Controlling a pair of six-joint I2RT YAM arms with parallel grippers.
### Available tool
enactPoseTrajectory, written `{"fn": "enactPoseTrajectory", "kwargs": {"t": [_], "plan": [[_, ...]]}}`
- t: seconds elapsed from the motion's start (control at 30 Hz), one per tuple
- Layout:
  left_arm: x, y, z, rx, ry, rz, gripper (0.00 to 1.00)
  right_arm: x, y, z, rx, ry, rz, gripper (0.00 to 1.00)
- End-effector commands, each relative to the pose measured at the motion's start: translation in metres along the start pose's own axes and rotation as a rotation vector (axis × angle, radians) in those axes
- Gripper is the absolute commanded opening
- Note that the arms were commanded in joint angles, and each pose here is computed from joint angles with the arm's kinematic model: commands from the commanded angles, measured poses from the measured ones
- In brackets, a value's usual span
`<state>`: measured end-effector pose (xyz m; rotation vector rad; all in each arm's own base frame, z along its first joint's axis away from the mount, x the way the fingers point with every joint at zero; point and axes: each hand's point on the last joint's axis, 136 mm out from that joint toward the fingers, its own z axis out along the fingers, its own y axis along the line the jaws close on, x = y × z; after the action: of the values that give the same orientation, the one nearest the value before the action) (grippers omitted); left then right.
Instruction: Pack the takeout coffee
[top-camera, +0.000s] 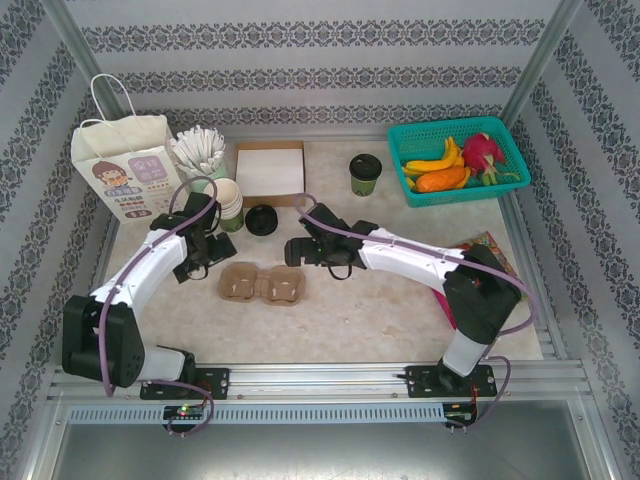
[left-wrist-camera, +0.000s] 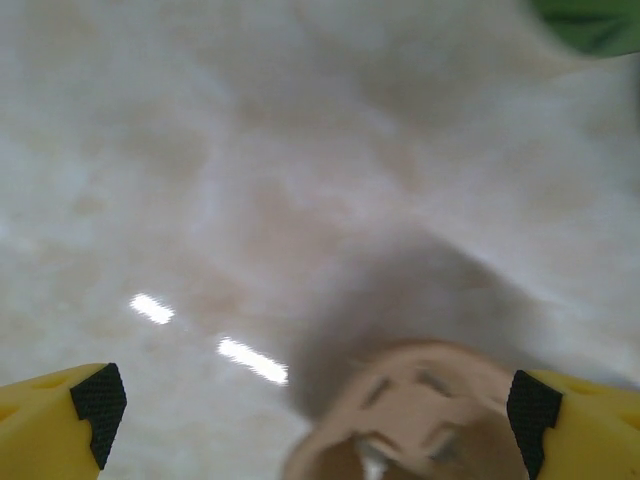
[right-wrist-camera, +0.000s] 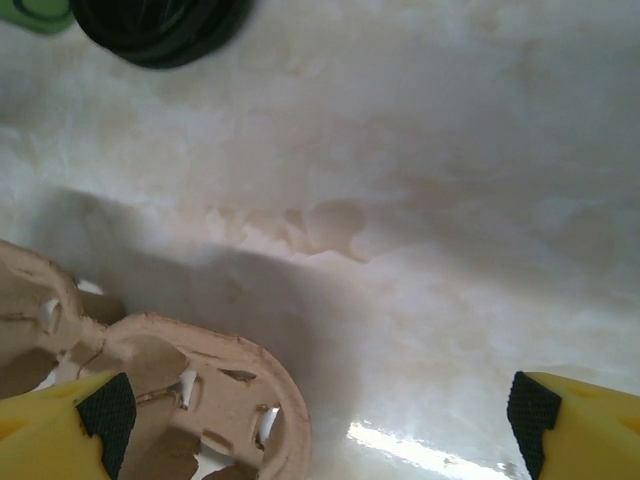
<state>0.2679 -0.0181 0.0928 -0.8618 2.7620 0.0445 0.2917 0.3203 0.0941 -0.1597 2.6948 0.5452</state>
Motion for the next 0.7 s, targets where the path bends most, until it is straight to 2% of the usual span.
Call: {"fn": "enactPoseTrajectory", "kwargs": {"t": [0.0, 0.17, 0.37, 0.5, 0.67], "plan": [[0.004, 0.032, 0.012, -0.165, 0.009, -0.025, 1.00, 0.018, 0.008, 0.013, -0.039, 0.103, -0.052, 0.91], [0.010, 0.038, 0.020, -0.202, 0.035, -0.036, 1.00, 0.050, 0.019, 0.028, -0.072, 0.225, -0.153, 0.80], [0.003, 0.036, 0.009, -0.178, 0.000, -0.036, 1.00, 0.063, 0.016, 0.035, -0.004, 0.290, -0.205, 0.54], [-0.014, 0.031, -0.015, -0.134, -0.065, -0.044, 1.00, 0.053, -0.001, 0.024, 0.092, 0.256, -0.241, 0.43], [-0.045, 0.029, -0.057, -0.046, -0.197, -0.097, 1.00, 0.034, -0.042, 0.007, 0.232, 0.238, -0.310, 0.27]]}}
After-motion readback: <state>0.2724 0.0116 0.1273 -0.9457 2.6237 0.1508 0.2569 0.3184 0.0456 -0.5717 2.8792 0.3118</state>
